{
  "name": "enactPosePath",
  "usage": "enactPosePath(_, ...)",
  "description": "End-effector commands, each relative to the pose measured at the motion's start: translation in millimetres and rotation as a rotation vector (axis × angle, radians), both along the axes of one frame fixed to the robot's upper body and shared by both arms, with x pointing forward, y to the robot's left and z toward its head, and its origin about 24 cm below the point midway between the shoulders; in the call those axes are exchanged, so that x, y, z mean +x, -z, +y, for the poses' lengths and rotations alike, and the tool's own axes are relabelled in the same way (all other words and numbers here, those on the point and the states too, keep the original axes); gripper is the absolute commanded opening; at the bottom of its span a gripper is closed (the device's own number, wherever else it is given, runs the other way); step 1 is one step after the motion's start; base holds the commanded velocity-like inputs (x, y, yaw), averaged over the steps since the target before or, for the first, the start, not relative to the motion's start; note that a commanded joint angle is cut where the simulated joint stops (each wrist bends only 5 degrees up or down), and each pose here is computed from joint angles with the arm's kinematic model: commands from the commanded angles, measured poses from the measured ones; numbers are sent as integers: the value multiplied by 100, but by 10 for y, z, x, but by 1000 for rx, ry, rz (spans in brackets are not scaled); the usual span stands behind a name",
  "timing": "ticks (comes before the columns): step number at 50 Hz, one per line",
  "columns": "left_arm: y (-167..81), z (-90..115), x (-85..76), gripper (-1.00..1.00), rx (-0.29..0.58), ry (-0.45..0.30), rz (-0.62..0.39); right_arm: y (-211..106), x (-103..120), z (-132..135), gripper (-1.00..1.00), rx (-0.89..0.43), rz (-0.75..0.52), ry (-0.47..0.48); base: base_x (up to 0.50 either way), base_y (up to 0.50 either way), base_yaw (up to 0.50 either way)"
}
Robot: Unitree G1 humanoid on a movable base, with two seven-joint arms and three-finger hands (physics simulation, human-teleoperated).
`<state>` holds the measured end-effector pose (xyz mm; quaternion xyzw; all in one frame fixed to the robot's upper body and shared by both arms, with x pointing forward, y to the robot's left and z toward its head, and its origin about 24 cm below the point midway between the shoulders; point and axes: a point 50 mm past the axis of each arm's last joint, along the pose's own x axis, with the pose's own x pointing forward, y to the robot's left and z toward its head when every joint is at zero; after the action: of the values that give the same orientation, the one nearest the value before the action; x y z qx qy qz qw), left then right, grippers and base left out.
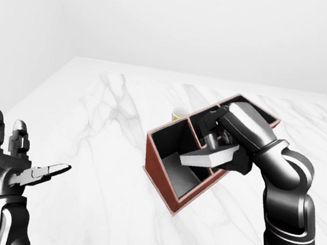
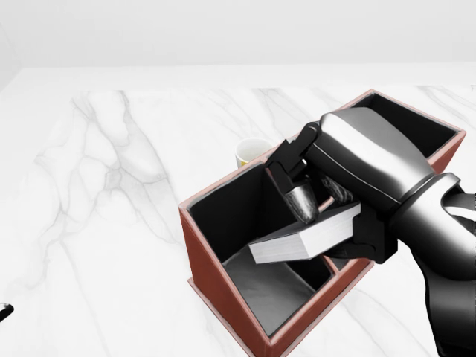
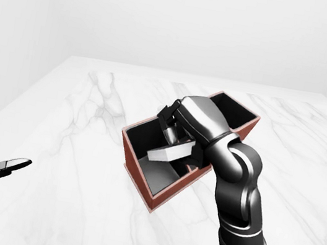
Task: Pick up the book and place it in the left compartment of the caddy.
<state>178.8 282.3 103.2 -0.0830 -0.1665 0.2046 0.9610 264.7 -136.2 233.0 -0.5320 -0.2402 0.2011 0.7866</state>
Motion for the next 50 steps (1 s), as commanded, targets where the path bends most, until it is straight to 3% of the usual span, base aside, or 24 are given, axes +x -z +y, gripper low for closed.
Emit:
enactPosePath(1,-11,6,2,100,0,-1,-1,49,70,-1,-100,-14,3,73,0,0,0)
enactPosePath(50,27,2,9,100,-2,-2,3,316,210,1,-100,-10,107,164,0,0,0)
